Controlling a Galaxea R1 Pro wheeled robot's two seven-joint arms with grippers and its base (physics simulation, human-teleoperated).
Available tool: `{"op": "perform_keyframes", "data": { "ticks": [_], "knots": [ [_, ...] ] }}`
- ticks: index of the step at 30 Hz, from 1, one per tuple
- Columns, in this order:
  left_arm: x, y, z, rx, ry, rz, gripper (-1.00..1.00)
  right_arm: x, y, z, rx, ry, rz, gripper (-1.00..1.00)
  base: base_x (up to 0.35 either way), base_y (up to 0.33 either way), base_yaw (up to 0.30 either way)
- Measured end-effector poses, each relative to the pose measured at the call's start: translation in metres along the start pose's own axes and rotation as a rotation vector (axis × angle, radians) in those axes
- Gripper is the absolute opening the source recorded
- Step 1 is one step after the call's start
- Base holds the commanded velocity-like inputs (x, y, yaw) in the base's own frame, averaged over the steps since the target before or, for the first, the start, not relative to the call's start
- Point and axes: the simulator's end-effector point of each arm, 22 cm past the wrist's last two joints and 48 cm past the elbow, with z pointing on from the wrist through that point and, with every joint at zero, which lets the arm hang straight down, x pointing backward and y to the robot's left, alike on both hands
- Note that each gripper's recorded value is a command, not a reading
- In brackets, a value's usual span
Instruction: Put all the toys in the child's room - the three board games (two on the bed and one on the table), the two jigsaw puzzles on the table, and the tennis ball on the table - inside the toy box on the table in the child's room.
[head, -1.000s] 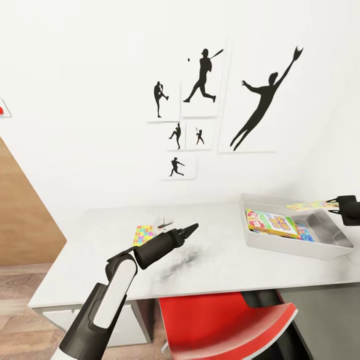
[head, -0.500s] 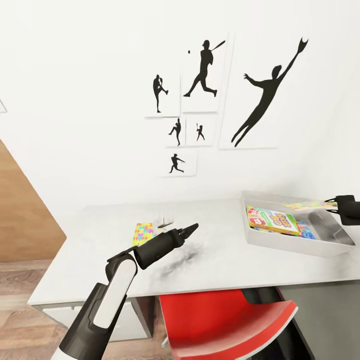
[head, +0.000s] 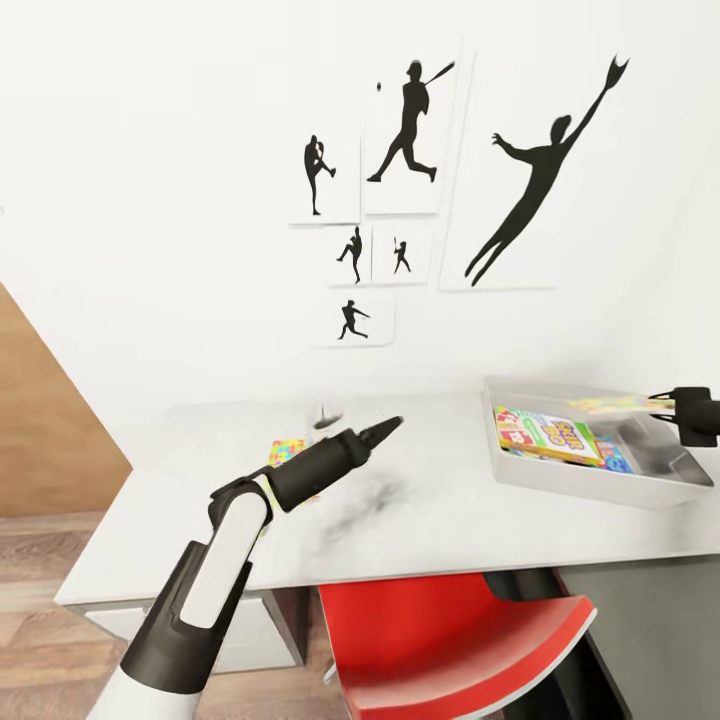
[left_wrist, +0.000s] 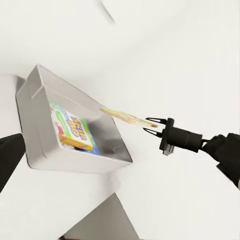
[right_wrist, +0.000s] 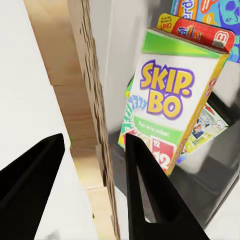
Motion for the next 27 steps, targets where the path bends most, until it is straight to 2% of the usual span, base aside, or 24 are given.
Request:
{"op": "perform_keyframes", "data": {
  "ticks": [3,7,13,27],
  "knots": [
    [-0.018,-0.023,0.007,0.062,0.007,-0.027,1.00,0.003,0.002,0.002,-0.017,0.020,0.032,-1.00,0.000,0.000,0.000],
    [-0.028,-0.028,0.012,0.068,0.013,-0.056,1.00,0.005,0.002,0.004,-0.028,0.037,0.060,-1.00,0.000,0.000,0.000],
    [-0.033,-0.026,0.016,0.054,0.022,-0.080,1.00,0.009,0.001,0.009,-0.033,0.053,0.083,-1.00,0.000,0.000,0.000],
    [-0.030,-0.016,0.020,0.040,0.035,-0.103,1.00,0.011,-0.008,0.021,-0.016,0.059,0.093,-1.00,0.000,0.000,0.000]
  ]
}}
